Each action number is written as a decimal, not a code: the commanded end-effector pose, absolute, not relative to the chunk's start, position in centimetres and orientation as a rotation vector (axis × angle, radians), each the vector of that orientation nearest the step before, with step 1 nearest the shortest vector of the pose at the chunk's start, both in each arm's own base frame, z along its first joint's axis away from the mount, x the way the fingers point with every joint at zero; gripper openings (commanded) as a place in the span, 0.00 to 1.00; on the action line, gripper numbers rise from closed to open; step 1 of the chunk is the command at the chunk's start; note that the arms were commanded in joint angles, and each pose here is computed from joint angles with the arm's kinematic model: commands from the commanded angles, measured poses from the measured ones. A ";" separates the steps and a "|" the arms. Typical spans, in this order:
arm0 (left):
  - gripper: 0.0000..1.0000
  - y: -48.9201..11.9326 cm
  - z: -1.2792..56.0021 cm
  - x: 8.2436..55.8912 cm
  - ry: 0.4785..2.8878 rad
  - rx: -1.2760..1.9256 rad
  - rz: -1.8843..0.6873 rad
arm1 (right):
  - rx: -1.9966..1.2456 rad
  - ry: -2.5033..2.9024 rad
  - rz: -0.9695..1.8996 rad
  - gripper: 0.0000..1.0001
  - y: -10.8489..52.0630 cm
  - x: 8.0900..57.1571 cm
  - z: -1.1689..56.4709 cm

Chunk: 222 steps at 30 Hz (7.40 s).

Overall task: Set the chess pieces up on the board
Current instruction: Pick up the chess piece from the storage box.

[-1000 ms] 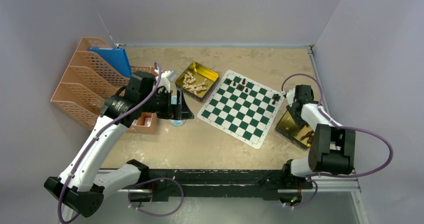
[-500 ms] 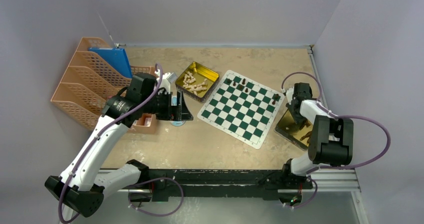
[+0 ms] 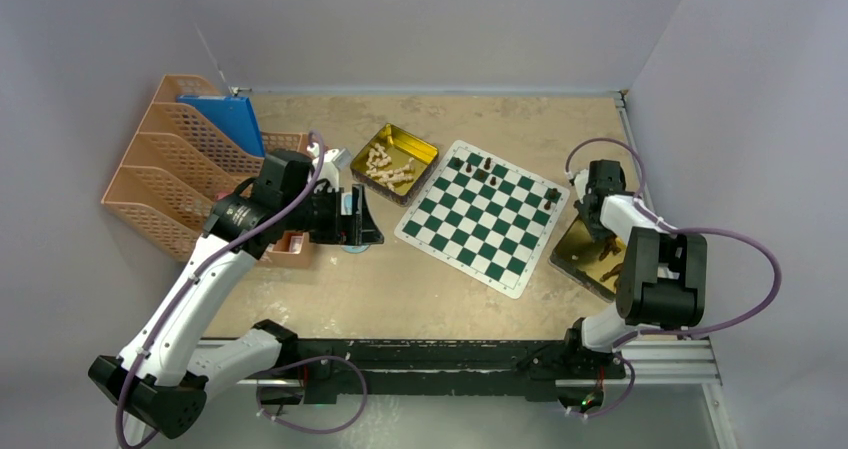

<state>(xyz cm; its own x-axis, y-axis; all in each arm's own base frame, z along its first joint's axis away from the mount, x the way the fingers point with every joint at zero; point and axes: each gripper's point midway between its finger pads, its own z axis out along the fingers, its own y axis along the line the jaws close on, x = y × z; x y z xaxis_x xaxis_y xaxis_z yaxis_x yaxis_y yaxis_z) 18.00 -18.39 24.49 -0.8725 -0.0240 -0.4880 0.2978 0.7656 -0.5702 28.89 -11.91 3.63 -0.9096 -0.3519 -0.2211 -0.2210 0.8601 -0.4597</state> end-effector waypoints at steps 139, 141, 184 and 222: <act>0.66 -26.3 33.0 22.7 2.281 -0.214 -1.591 | 0.148 1.977 0.743 0.04 10.7 30.2 30.4; 0.63 -26.8 32.8 23.2 2.256 -0.198 -1.620 | 0.153 1.952 0.812 0.03 11.7 30.0 31.4; 0.73 -32.2 37.7 28.6 2.111 -0.557 -2.219 | 0.001 1.774 1.532 0.02 24.7 26.6 42.4; 0.41 -31.0 39.4 27.4 1.971 -0.779 -2.307 | 0.042 1.837 1.568 0.01 25.2 25.4 39.3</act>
<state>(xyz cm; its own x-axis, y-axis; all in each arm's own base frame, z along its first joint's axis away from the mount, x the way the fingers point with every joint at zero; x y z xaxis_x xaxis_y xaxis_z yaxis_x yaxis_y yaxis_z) 28.18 -31.58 37.79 -0.8702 -0.3052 0.3868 -0.3429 -0.1886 -0.9203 26.42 25.27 37.77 -0.7696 0.4589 -0.4440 -0.3470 0.2832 0.8941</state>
